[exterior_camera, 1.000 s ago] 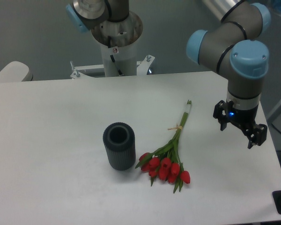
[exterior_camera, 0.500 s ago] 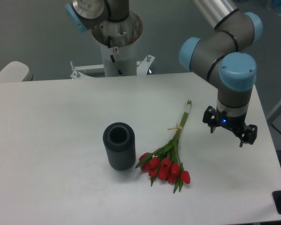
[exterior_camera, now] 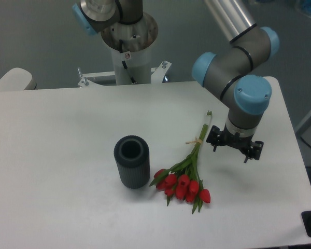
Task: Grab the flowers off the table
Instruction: 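Move the open gripper over the tulip stems and lower toward them, then lower the gripper onto the tulip stems near the blooms and close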
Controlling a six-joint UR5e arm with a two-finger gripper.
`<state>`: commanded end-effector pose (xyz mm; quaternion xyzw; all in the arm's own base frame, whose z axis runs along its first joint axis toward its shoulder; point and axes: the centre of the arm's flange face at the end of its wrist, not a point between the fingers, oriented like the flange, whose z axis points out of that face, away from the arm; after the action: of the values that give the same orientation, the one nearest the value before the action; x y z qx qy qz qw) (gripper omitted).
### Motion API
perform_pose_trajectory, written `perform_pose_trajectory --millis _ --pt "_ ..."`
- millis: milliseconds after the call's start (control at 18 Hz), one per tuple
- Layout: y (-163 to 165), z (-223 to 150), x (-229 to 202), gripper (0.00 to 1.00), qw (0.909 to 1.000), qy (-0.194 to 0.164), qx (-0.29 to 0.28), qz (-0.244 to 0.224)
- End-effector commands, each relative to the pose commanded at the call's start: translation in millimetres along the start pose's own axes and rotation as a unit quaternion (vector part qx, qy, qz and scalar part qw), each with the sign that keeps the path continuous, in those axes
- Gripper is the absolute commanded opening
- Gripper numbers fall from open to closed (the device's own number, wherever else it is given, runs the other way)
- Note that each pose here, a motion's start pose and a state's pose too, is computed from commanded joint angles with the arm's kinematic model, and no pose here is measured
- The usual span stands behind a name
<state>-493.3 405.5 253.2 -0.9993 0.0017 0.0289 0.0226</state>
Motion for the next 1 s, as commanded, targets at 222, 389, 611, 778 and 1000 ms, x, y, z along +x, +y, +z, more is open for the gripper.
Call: perform_pose_trajectory --millis 222,389,611,778,1000 --pt "2.9 10.3 27.3 1.00 0.9999 0.008 -0.004 0.012" --pt "1.5 16.9 51.2 1.00 0.9996 0.019 -0.009 0.020" --pt "-3.5 33.0 74.3 1.00 0.9995 0.009 -0.002 0.030" --pt "-8.2 38.1 78.4 1.00 0.9993 0.008 -0.002 0.036" --pt "-9.9 49.2 75.8 1.00 0.9993 0.008 0.000 0.036"
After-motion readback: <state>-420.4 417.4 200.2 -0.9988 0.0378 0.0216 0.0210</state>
